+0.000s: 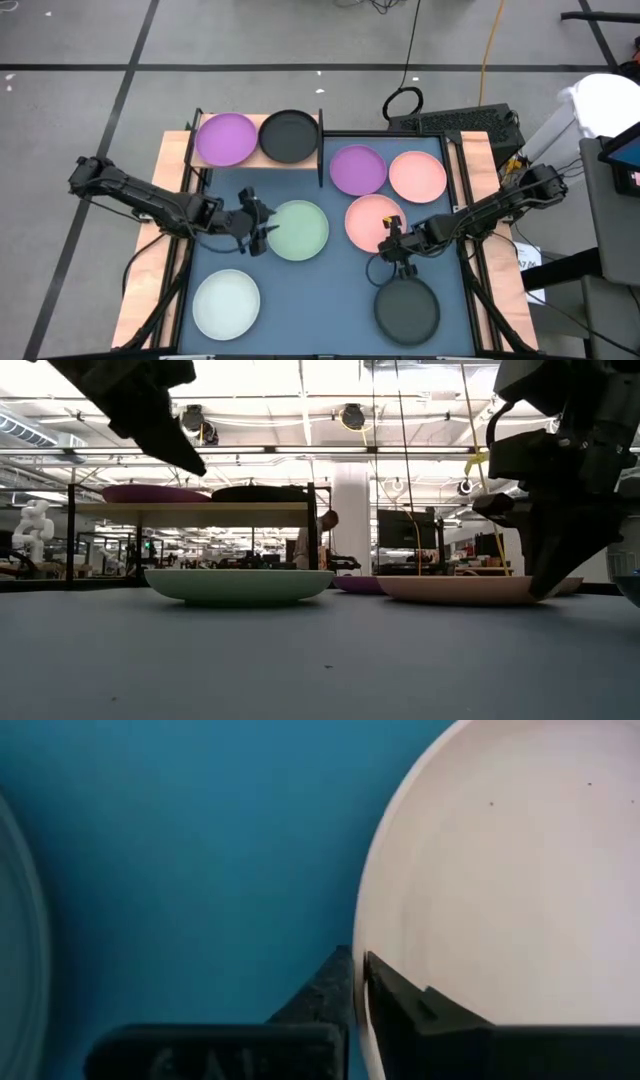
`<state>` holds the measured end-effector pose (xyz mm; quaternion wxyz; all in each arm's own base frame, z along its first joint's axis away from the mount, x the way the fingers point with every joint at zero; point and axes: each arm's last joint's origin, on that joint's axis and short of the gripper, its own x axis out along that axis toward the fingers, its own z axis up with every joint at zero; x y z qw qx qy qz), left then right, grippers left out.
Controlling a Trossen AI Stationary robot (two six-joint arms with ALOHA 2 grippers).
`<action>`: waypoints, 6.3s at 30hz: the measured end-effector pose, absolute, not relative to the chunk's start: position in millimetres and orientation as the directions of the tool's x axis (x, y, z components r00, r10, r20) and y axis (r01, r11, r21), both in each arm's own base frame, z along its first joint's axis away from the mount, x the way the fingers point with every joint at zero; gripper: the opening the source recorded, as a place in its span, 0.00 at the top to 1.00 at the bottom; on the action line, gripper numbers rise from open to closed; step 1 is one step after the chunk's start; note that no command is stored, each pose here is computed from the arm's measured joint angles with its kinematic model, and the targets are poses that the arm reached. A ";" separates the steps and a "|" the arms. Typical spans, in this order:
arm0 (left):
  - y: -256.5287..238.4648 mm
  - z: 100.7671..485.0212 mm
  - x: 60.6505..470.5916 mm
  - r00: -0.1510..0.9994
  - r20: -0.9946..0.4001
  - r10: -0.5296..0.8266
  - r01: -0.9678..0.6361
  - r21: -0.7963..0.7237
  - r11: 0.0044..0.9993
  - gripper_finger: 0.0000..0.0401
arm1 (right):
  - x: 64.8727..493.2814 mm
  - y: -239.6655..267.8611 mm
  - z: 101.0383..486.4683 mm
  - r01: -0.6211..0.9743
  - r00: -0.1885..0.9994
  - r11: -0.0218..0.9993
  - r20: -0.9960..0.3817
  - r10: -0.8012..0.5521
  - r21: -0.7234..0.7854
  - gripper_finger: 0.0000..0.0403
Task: Place and stack plates onto a shelf
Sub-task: Stack the bottom light pink plate on the black plate on the shelf, then stack the light green plate on the purple plate on the shelf
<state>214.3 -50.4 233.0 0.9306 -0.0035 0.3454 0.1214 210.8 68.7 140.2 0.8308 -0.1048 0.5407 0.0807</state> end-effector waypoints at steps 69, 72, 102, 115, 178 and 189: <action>-109.0 197.3 217.9 0.689 -0.713 0.128 -0.034 0.144 0.989 0.52 | 370.0 -53.9 333.5 0.178 0.980 0.727 0.051 -0.193 -0.663 1.00; -109.0 197.4 218.0 0.690 -0.713 0.128 -0.034 0.144 0.989 0.52 | 376.4 -66.9 334.5 0.174 0.983 0.741 0.077 -0.164 -0.648 1.00; -109.1 197.6 218.1 0.692 -0.711 0.126 -0.040 0.137 0.990 0.52 | 422.6 -138.4 307.6 0.023 0.926 0.841 -0.306 -0.222 -0.540 1.00; -109.1 197.6 218.0 0.692 -0.711 0.126 -0.045 0.132 0.990 0.52 | 422.8 -139.2 278.5 -0.078 0.844 0.844 -0.485 -0.228 -0.531 1.00; -124.1 194.0 218.2 0.712 -0.699 0.074 0.019 0.124 0.992 0.52 | 291.1 5.1 269.3 0.012 0.820 0.993 -0.567 -0.077 -0.117 0.86; -132.0 168.8 232.7 0.681 -0.729 0.067 0.140 0.220 0.965 0.56 | 228.3 28.6 207.2 -0.017 0.958 0.998 -0.286 0.032 0.056 0.86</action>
